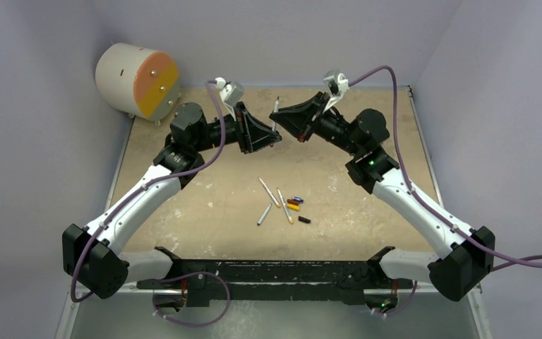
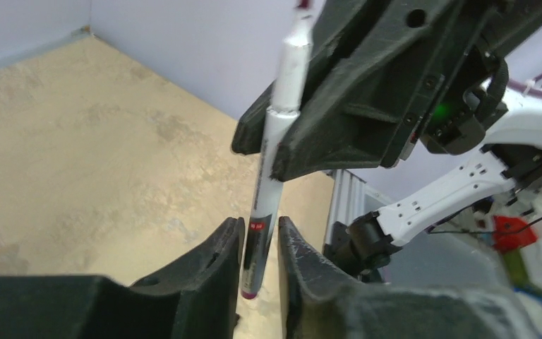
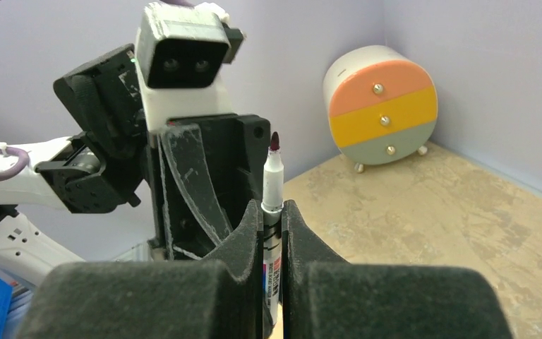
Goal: Insert the pens into the pen caps
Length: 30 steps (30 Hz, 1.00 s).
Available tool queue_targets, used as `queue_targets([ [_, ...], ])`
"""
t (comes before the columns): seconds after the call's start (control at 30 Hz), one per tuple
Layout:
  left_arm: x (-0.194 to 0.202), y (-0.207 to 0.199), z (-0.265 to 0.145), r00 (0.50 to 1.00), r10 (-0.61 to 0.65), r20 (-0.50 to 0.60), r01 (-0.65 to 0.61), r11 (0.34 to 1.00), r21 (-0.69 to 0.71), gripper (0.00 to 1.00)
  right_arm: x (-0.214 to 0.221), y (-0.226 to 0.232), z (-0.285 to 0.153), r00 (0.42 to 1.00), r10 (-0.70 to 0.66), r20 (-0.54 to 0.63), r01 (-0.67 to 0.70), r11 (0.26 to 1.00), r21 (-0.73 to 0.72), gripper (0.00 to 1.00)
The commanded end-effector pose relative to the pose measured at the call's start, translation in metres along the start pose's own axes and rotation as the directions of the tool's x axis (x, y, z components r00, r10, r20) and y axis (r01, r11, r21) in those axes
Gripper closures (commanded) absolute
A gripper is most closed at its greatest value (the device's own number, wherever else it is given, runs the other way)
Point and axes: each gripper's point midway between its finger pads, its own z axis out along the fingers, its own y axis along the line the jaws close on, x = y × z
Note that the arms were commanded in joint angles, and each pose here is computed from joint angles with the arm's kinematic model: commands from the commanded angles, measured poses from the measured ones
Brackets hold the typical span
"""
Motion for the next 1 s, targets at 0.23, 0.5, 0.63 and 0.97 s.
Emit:
queue_targets([
  [0.23, -0.049, -0.018, -0.005, 0.987, 0.053, 0.149, -0.051, 0.999, -0.017, 0.7, -0.037, 0.031, -0.005, 0.99, -0.068, 0.126, 0.082, 0.991, -0.108, 1.0],
  [0.5, -0.076, -0.046, -0.007, 0.972, 0.066, 0.224, -0.086, 0.993, 0.077, 0.73, -0.031, 0.03, -0.005, 0.993, -0.052, 0.11, 0.064, 0.992, -0.109, 1.0],
  [0.63, -0.083, -0.056, -0.009, 0.967, 0.063, 0.247, -0.092, 0.99, 0.109, 0.79, -0.028, 0.031, -0.004, 0.994, -0.034, 0.104, 0.046, 0.991, -0.125, 1.0],
  [0.97, -0.059, -0.042, -0.004, 0.986, 0.059, 0.157, -0.074, 0.993, 0.091, 1.0, -0.037, 0.033, -0.012, 0.989, -0.038, 0.145, 0.053, 0.993, -0.102, 0.78],
])
